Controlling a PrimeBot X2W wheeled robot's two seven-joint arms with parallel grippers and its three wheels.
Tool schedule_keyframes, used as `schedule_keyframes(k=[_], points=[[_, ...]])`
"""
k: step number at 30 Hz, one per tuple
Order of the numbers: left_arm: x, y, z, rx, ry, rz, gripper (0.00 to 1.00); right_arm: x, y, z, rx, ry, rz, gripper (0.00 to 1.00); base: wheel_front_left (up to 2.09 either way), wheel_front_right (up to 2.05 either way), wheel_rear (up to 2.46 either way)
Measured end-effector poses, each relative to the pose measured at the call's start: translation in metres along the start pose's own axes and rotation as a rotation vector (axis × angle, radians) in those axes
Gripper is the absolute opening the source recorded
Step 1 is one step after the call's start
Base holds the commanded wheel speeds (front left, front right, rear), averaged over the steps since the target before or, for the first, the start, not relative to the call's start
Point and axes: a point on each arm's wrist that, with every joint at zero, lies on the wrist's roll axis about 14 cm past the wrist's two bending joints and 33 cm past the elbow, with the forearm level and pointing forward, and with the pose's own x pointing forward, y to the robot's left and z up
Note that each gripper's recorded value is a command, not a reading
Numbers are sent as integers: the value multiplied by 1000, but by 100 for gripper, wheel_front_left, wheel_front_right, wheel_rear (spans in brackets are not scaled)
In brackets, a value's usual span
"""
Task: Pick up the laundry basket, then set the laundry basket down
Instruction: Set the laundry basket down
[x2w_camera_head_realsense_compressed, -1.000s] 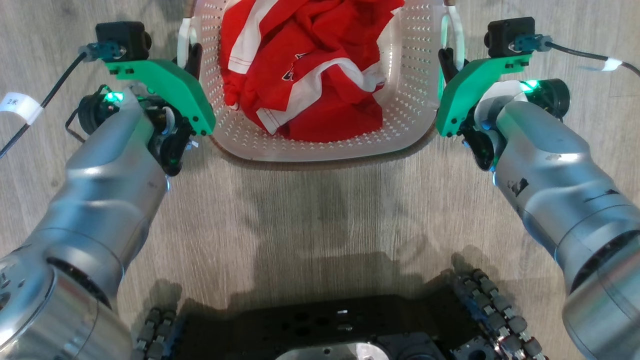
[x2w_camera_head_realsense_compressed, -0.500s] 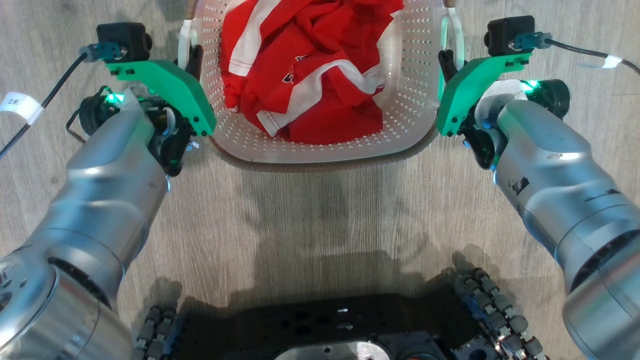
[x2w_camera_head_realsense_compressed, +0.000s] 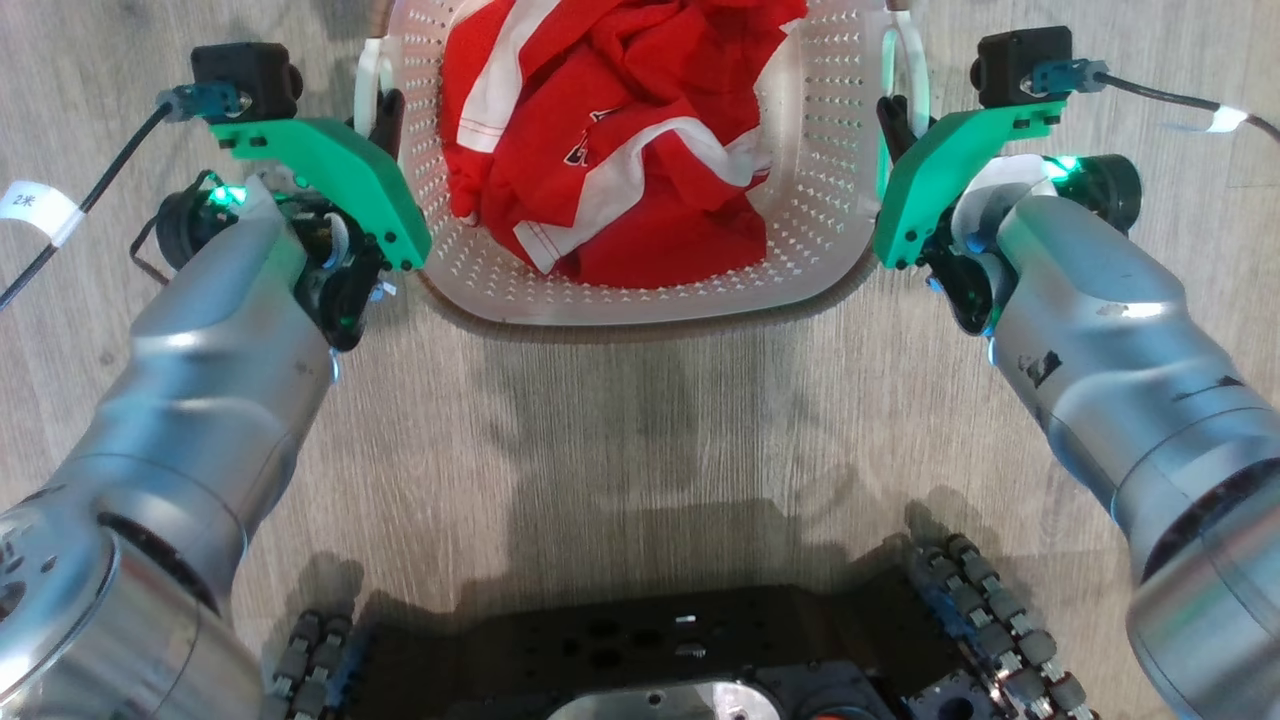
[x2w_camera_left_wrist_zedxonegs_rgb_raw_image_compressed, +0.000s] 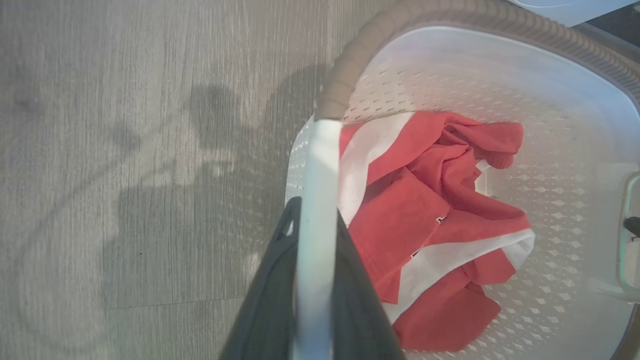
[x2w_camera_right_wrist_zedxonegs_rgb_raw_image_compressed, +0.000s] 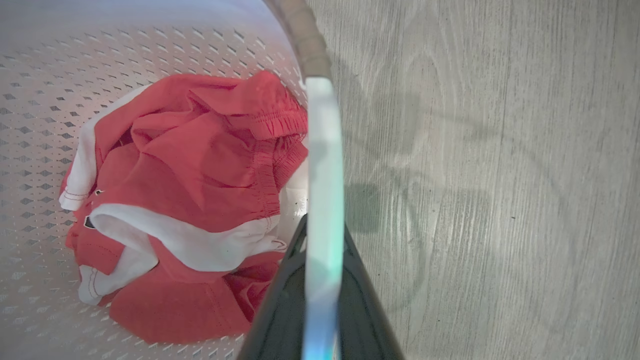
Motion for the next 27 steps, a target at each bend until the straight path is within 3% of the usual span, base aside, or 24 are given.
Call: schedule_keyframes(k=[3,4,5,6,17,27], points=[[0,-1,0,-2,7,0,0,-1,0,1,2,1,-1,0,0,0,0],[-1,0,0,0,7,1,0,-1,0,1,3,0,-1,10,0,0,0],[-1,0,0,3,9,1,38,-1,1,1,3,2,2,65,0,0,0],[-1,0,0,7,12,2,100,-1,3,0,3,19,7,100,0,0,0],[-11,-2,20,4,-44,7,100,-10,11,15,-17,-33,33,100,0,0,0],[-53,-12,27,32,-100,16,100,-53,13,26,-5,-125,21,100,0,0,0]])
